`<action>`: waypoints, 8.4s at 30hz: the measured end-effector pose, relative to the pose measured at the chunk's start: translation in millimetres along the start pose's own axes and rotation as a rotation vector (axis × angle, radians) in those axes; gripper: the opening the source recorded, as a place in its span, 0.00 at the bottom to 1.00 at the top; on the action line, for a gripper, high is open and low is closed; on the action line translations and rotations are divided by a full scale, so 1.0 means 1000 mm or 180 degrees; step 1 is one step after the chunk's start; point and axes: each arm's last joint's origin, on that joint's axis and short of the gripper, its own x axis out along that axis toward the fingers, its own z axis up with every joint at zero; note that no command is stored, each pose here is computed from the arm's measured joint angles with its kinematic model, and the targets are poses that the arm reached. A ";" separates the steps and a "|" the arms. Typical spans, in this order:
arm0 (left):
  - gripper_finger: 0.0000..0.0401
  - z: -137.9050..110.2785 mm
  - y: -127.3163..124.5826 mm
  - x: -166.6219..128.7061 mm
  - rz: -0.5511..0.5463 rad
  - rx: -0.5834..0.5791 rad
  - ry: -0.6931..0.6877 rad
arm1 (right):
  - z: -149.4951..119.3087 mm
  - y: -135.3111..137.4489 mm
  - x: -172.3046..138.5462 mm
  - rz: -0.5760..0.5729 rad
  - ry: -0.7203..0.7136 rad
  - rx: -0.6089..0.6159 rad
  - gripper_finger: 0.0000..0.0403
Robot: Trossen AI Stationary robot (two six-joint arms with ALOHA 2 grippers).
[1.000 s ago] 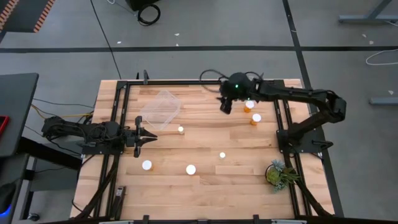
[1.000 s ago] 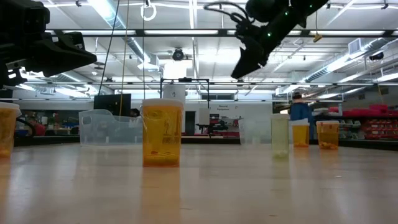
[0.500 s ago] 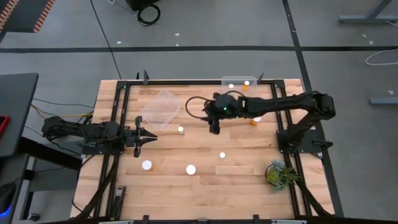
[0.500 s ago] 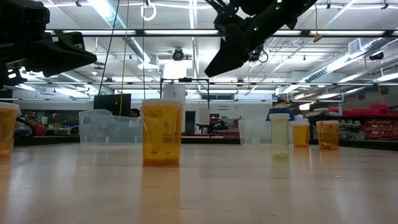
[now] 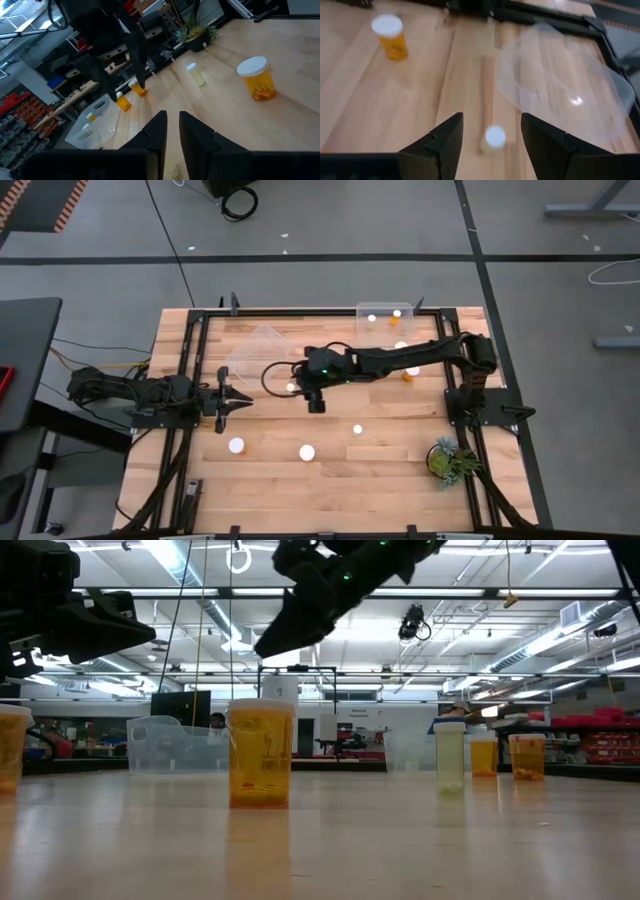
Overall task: Pick and place medicine bottles into bin by pill shape (circle, oval)
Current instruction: Put the left slim yellow pill bottle into the right transparent bin
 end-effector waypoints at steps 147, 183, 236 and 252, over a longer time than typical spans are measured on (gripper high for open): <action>0.14 0.000 0.000 0.000 -0.0002 -0.0001 0.0000 | -0.053 -0.057 0.040 -0.0061 0.0271 0.0323 0.34; 0.15 0.000 0.000 0.000 -0.0004 0.0000 0.0000 | -0.049 -0.124 -0.084 -0.0935 0.1001 0.0673 0.34; 0.15 0.000 0.000 0.000 -0.0004 -0.0001 -0.0001 | -0.173 -0.170 -0.103 -0.1577 0.1804 0.1735 0.34; 0.15 0.000 0.000 0.000 -0.0004 0.0000 0.0000 | -0.203 -0.171 -0.100 -0.1498 0.1628 0.1953 0.34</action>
